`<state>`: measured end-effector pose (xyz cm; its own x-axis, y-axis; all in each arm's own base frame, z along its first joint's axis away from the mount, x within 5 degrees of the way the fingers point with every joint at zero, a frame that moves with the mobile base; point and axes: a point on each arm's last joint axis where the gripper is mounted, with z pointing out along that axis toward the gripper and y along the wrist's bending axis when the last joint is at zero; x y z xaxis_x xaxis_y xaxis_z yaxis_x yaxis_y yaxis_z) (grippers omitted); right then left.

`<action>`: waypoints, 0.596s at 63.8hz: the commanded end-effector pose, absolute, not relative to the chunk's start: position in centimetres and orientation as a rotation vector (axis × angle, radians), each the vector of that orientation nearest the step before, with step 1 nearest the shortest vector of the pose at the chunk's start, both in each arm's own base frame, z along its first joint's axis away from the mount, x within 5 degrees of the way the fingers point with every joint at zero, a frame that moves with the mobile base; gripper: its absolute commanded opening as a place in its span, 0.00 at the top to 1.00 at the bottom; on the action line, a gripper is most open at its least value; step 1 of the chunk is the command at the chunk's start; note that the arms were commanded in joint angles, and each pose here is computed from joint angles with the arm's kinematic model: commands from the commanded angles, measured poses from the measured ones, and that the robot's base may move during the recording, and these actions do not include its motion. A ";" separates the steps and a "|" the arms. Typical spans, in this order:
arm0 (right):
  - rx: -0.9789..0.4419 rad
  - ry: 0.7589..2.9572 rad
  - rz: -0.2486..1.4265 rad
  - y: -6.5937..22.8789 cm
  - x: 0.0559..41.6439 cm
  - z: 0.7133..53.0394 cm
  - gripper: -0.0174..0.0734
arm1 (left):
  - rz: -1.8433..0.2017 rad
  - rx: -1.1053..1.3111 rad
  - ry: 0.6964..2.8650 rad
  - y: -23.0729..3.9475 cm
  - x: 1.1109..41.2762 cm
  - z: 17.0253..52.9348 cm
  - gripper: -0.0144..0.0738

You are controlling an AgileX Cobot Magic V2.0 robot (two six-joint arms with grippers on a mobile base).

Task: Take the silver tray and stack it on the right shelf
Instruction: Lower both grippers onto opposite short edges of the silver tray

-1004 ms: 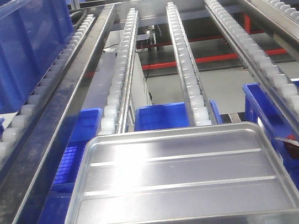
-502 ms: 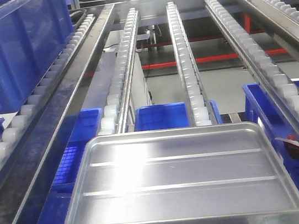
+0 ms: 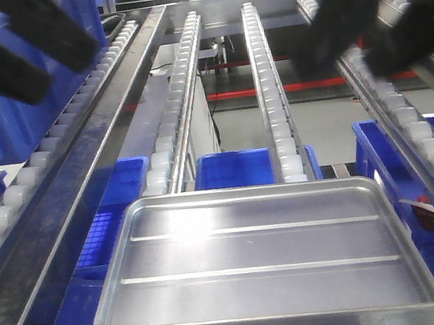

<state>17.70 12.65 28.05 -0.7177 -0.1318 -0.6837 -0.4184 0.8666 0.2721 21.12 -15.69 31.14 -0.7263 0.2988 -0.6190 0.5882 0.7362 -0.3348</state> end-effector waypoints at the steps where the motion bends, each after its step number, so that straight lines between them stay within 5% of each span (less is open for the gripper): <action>1: -0.346 2.363 0.548 12.9 18.8 28.5 0.26 | -0.700 0.726 2.351 -17.4 21.0 32.4 0.53; 15: -0.117 2.535 0.417 10.5 20.6 26.5 0.26 | -0.333 0.603 2.571 -19.5 22.1 29.0 0.53; 38: -0.015 2.614 0.283 9.9 22.2 24.2 0.26 | -0.321 0.388 2.680 -20.9 23.7 25.7 0.53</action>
